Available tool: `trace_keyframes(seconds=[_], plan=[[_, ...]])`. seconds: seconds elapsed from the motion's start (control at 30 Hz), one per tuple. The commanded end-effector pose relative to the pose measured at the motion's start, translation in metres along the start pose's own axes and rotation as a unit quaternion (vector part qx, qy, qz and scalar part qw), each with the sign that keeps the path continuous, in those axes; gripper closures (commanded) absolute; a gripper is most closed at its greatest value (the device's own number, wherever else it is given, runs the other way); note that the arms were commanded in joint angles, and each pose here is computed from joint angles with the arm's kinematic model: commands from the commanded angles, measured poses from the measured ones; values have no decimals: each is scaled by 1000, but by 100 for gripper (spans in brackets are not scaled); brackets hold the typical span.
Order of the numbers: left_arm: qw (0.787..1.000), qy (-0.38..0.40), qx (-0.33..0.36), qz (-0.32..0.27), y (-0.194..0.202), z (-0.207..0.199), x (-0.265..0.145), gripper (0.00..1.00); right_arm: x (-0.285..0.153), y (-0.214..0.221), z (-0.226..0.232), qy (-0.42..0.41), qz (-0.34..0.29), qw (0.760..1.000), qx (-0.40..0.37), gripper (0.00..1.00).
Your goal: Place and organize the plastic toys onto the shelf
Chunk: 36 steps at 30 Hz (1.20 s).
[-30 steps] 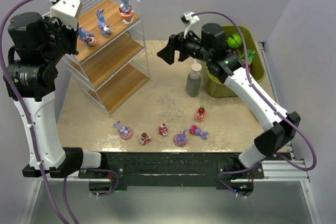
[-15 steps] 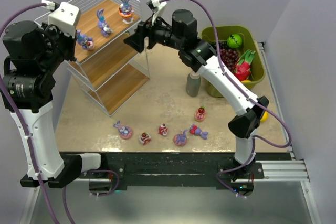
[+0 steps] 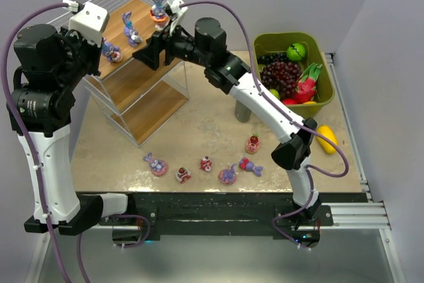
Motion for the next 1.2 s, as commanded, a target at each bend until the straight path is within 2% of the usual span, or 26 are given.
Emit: trace_keyframes(seconds=[0.0,0.5,0.6,0.83,0.97,1.17], plan=[[1000,-7,5,-3,-1,0,-5,100,0,-45,20,-21,-67,998,-3,26],[999,-35,11,-31,-12,-1,-26,99,25,-27,47,-30,-70,997,10,44],[999,-39,14,-30,-12,-1,-25,99,28,-22,56,-37,-67,997,13,44],[999,-40,16,-26,-10,-3,-21,98,34,-19,66,-42,-71,997,13,36],[999,-39,16,-26,-10,-3,-21,99,36,-16,65,-36,-70,997,7,30],[999,-33,16,-30,-13,-5,-18,98,41,-12,58,-21,-73,997,-2,28]])
Point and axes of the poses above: each gripper's point midway between its finger pads, its own x axis out along the fingers, its own z axis along the line the jaws close on, y = z × x, the point moved 1 cm from there along -x, back along the fingers, and after that the axes turned 9 degrees about -x, right-handed, at the moved point
